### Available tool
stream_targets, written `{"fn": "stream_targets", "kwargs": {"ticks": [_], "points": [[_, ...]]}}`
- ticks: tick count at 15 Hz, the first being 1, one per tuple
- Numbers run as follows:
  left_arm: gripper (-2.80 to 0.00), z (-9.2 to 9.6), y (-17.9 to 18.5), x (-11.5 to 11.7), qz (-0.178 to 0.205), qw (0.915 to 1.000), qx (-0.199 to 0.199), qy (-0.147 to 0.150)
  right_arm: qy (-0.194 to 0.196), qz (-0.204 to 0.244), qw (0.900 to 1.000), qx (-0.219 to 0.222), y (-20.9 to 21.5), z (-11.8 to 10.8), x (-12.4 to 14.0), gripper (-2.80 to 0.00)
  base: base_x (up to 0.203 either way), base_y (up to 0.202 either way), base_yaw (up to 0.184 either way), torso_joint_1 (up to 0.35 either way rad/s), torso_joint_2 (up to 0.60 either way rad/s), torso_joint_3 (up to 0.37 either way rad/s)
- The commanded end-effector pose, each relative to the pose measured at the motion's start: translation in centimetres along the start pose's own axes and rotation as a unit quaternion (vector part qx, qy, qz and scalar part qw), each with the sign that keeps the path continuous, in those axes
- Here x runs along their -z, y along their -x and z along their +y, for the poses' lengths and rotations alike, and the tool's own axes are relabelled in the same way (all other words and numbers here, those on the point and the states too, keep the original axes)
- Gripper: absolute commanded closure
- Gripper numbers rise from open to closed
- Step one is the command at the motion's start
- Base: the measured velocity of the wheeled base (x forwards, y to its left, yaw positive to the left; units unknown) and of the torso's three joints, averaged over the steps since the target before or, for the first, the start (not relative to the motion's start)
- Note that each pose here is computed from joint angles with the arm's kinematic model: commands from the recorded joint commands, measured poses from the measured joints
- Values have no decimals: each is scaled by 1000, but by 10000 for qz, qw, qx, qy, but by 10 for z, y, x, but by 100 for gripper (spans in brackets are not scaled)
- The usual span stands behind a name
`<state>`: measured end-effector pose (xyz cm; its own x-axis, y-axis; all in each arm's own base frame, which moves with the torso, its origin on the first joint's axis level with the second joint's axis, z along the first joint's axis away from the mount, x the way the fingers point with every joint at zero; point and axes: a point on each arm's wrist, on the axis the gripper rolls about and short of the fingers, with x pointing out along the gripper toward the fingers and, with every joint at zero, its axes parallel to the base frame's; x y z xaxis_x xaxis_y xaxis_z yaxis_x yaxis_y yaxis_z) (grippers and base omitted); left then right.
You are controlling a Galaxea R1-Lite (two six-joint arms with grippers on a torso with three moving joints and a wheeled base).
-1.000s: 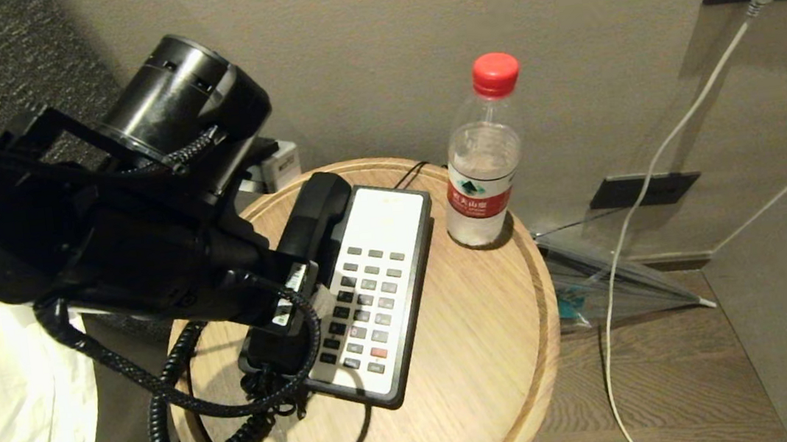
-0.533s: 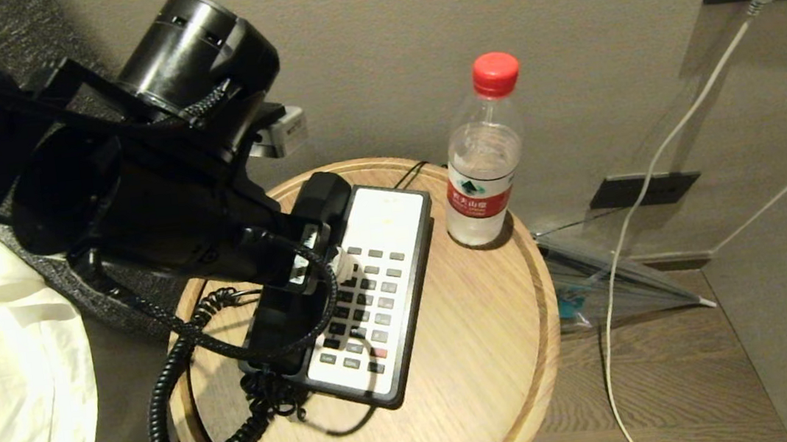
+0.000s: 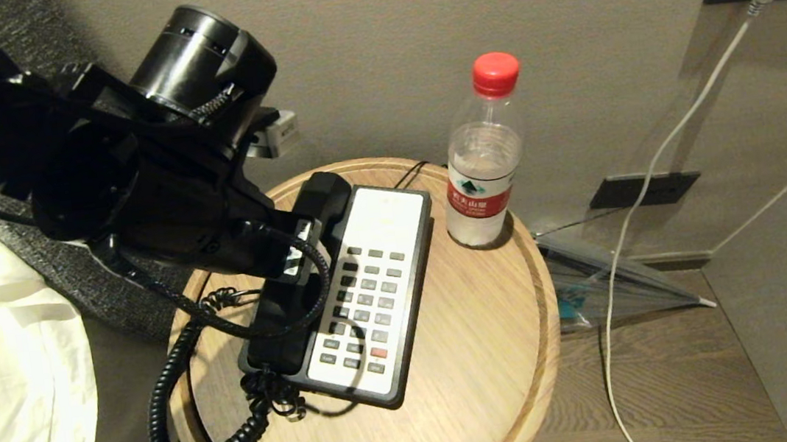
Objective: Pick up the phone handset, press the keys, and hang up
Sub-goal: Pick up the desk phone handset, then dial the number
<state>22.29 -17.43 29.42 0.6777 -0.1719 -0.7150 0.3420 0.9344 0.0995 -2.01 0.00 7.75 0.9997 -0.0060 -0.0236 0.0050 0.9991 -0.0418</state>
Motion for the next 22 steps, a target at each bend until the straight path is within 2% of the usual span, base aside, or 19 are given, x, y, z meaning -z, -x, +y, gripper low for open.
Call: {"fn": "stream_targets", "kwargs": {"ticks": [1,9,17,19,22], "points": [[0,0,0,1,22,10000,-15,0,6,10,10000,0,0,0,0,0,0,0,0,-2,-2,35],[0,2,5,1,-39,10000,14,82,6,12,10000,0,0,0,0,0,0,0,0,0,0,0],[0,12,49,2,-620,9978,142,209,6,9,10000,1,0,0,0,0,0,0,0,0,0,0],[0,22,81,10,-1005,9941,217,345,6,2,10000,1,0,0,0,0,0,0,0,0,0,0],[0,44,137,28,-1721,9816,407,721,6,12,10000,0,0,0,0,0,0,0,0,0,0,0]]}}
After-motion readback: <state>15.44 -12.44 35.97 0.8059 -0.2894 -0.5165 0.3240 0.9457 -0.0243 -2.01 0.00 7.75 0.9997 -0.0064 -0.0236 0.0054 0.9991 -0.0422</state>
